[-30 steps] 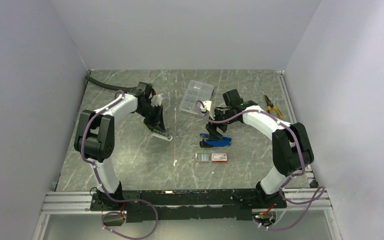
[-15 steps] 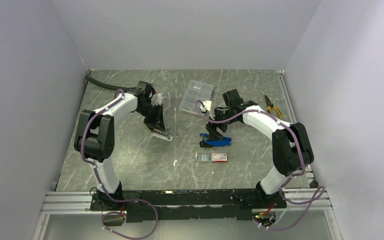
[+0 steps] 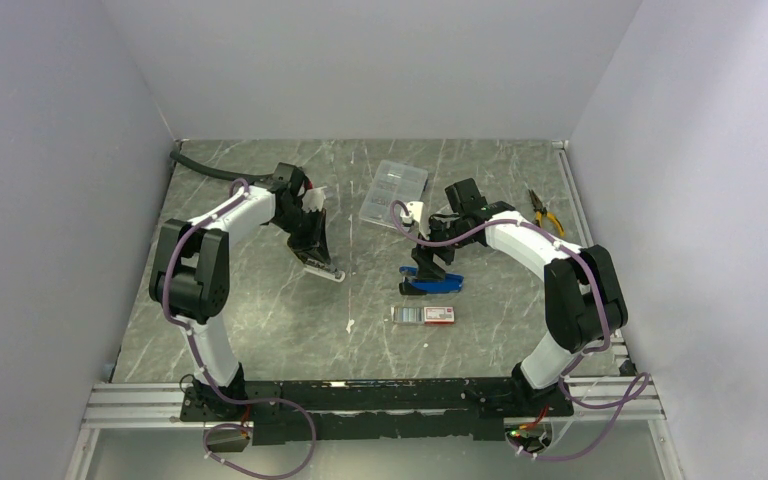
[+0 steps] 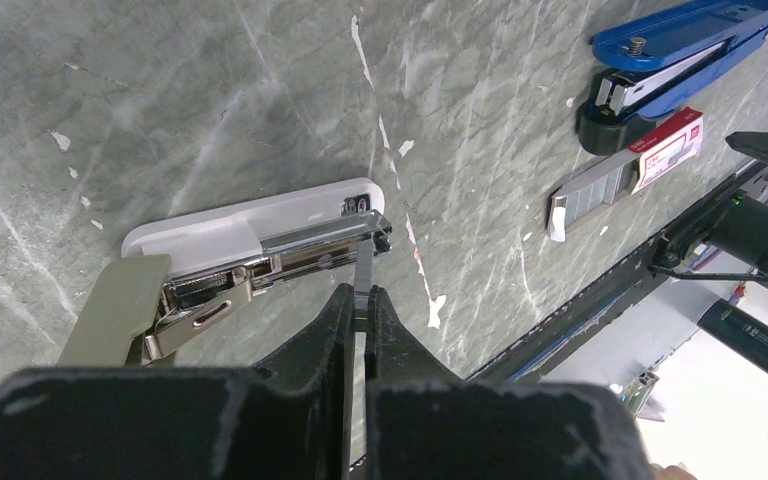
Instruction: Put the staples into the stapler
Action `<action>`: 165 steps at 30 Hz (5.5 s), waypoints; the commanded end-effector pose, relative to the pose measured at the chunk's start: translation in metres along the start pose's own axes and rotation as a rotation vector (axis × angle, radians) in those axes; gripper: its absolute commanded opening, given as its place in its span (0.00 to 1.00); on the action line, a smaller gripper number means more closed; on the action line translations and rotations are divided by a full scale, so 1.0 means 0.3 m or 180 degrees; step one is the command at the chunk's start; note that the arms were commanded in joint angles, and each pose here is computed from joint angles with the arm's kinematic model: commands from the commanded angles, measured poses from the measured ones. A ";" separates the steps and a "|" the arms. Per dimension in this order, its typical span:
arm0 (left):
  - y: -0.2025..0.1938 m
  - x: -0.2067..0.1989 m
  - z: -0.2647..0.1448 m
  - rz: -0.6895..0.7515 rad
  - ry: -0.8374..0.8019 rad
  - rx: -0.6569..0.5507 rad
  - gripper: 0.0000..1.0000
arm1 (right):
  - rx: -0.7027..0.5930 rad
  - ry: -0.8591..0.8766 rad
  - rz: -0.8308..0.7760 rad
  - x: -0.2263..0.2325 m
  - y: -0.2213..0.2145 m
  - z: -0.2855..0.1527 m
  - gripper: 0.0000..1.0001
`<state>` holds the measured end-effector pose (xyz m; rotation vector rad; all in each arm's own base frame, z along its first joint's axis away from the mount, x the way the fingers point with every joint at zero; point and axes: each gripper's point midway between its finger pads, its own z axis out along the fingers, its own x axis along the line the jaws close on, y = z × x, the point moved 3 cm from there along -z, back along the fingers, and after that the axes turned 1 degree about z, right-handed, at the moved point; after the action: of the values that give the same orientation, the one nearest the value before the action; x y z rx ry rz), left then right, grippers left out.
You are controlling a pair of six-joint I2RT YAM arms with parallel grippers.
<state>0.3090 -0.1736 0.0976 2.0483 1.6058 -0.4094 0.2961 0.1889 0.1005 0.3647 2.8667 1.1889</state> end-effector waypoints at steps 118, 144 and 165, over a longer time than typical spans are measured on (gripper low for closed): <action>0.048 -0.006 -0.015 0.0083 -0.0066 -0.0125 0.03 | 0.0012 0.0007 -0.0056 0.003 0.004 -0.008 0.82; 0.045 0.002 -0.011 0.0046 -0.0023 -0.0126 0.03 | 0.0023 0.0010 -0.0048 0.003 0.001 -0.006 0.82; 0.042 0.003 -0.002 0.0023 -0.0017 -0.0121 0.03 | 0.0038 0.0012 -0.0046 0.002 -0.003 -0.004 0.82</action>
<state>0.3145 -0.1731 0.0950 2.0376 1.6059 -0.4068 0.2951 0.1881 0.0998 0.3649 2.8731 1.1836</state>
